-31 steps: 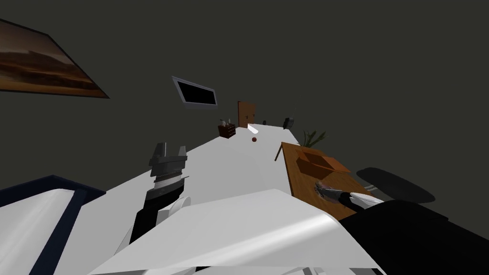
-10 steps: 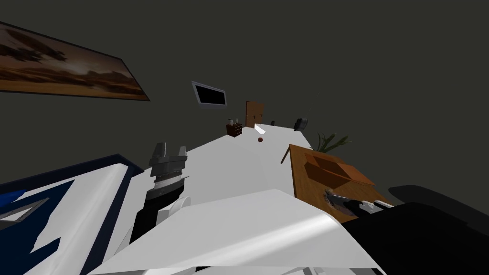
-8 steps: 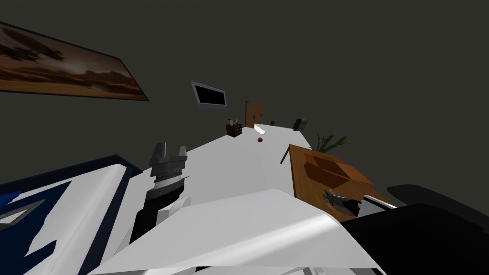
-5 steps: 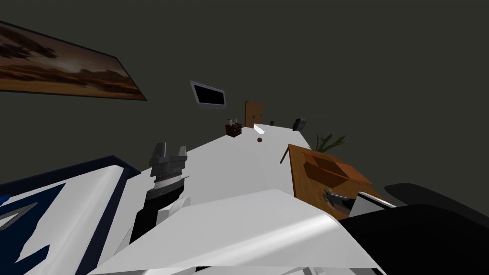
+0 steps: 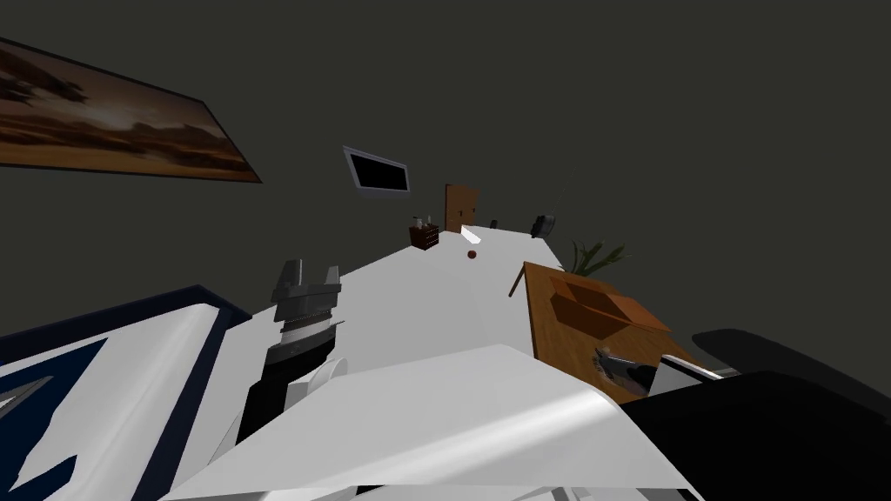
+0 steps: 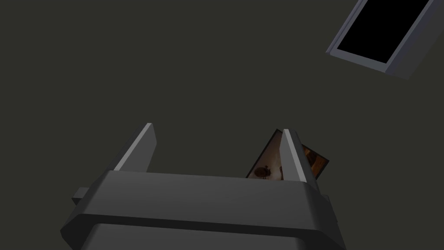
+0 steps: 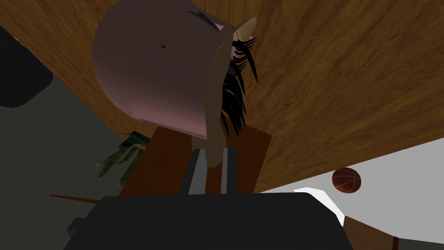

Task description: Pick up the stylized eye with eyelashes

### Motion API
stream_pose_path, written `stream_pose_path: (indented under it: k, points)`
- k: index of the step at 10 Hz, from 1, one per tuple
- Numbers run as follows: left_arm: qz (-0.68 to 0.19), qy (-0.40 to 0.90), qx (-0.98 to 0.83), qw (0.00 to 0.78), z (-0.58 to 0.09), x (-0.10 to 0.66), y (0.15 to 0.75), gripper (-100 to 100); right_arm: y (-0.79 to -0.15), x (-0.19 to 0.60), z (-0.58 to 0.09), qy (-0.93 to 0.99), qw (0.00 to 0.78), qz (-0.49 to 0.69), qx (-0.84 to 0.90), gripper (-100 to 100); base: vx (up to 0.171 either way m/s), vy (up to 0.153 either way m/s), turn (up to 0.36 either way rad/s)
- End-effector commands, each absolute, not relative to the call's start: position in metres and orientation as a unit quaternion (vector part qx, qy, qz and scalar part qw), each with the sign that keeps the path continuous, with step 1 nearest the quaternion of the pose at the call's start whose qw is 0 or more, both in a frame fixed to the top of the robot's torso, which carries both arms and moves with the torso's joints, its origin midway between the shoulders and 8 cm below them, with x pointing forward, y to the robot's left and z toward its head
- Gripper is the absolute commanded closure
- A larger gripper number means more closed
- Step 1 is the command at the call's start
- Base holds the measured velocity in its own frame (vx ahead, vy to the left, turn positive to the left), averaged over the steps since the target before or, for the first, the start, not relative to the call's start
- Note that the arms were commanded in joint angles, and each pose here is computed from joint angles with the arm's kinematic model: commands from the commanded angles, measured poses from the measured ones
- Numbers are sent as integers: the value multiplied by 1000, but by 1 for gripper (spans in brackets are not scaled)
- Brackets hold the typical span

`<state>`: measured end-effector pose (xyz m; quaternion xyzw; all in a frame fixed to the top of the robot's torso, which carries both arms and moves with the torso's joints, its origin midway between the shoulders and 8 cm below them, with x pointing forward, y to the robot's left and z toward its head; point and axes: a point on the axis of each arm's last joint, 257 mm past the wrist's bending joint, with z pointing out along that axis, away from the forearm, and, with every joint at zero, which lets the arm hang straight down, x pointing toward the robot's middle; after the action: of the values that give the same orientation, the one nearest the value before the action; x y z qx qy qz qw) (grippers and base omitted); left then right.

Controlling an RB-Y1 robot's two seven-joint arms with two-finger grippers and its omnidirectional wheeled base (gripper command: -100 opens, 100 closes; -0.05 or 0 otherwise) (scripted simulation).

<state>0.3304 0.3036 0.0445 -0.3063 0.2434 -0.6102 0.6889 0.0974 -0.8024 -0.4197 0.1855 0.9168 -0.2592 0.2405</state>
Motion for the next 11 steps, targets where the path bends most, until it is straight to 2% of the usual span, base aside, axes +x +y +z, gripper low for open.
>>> stream_pose_path:
  k: [1,10,11]
  points:
    - [-610,243,-306,689,45,330,304,0,-816,80,-410,911,232,-277,197,100,-1,7,75]
    - [-610,243,-306,689,45,330,304,0,-829,84,-373,920,245,-256,170,100,37,32,-39]
    - [-610,243,-306,689,45,330,304,0,-829,84,-372,920,245,-255,169,0,0,0,0]
